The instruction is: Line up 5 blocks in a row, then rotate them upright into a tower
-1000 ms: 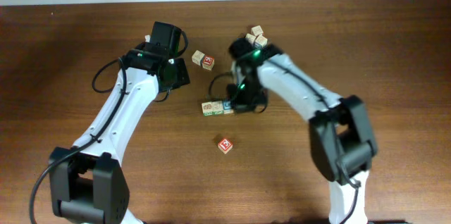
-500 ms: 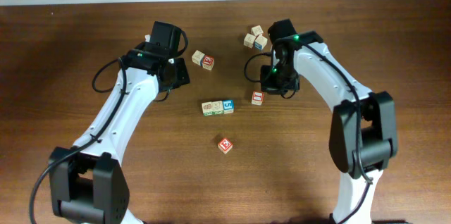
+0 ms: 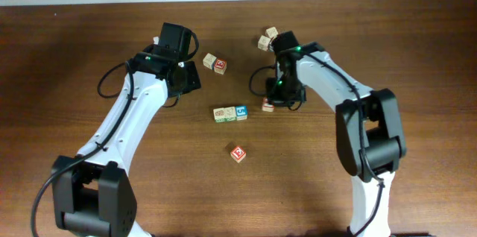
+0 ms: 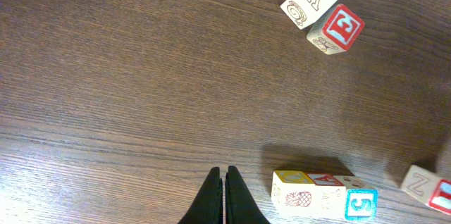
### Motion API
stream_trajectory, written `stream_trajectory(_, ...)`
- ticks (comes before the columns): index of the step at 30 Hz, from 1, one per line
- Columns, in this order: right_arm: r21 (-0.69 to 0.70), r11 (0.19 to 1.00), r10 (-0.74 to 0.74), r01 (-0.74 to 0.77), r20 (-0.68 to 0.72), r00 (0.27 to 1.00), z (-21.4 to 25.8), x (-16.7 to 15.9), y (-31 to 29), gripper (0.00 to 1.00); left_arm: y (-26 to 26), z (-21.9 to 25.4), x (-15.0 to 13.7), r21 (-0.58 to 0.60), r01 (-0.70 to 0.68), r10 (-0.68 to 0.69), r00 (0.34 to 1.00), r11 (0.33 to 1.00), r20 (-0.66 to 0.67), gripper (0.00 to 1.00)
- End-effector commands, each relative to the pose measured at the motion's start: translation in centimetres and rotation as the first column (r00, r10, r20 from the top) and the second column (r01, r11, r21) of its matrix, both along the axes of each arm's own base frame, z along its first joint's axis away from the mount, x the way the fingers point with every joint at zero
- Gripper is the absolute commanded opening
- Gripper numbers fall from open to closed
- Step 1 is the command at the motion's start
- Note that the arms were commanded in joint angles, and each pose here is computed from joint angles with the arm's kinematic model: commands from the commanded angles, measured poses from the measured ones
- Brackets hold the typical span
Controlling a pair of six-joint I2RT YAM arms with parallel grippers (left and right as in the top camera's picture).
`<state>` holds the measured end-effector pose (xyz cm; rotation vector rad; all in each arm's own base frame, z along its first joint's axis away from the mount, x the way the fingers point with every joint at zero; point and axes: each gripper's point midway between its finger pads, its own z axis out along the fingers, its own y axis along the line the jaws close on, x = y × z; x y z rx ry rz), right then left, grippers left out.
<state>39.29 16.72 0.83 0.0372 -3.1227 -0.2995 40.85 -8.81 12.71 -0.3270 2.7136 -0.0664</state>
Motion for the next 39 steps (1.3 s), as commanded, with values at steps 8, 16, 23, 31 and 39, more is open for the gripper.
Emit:
stream_trajectory(8, 0.034, 0.998, 0.058, -0.058, -0.012, 0.998, -0.5, -0.9, 2.0, 0.05, 0.1, 0.3, -0.1, -0.006, -0.013, 0.013, 1.0, 1.0, 0.008, 0.02)
stream_trajectory(16, 0.094, 0.983, 0.15, -0.159, 0.093, 0.984, -0.2, 1.3, 2.7, 0.05, 0.1, 0.3, -0.1, -0.006, -0.013, 0.013, 1.0, 1.0, 0.008, 0.02)
stream_trajectory(23, 0.107, 0.965, 0.223, -0.239, 0.136, 0.965, 0.0, 1.6, 3.5, 0.05, 0.1, 0.3, -0.1, -0.006, -0.013, 0.013, 1.0, 1.0, 0.008, 0.02)
stream_trajectory(31, 0.15, 0.929, 0.312, -0.338, 0.169, 0.935, 0.3, 1.4, 4.4, 0.05, 0.1, 0.3, -0.1, -0.006, -0.012, 0.012, 1.0, 1.0, 0.008, 0.02)
stream_trajectory(39, 0.207, 0.897, 0.361, -0.391, 0.17, 0.917, 0.7, 0.3, 6.0, 0.05, 0.3, 0.3, -0.1, 0.004, -0.017, 0.017, 1.0, 1.0, 0.011, 0.02)
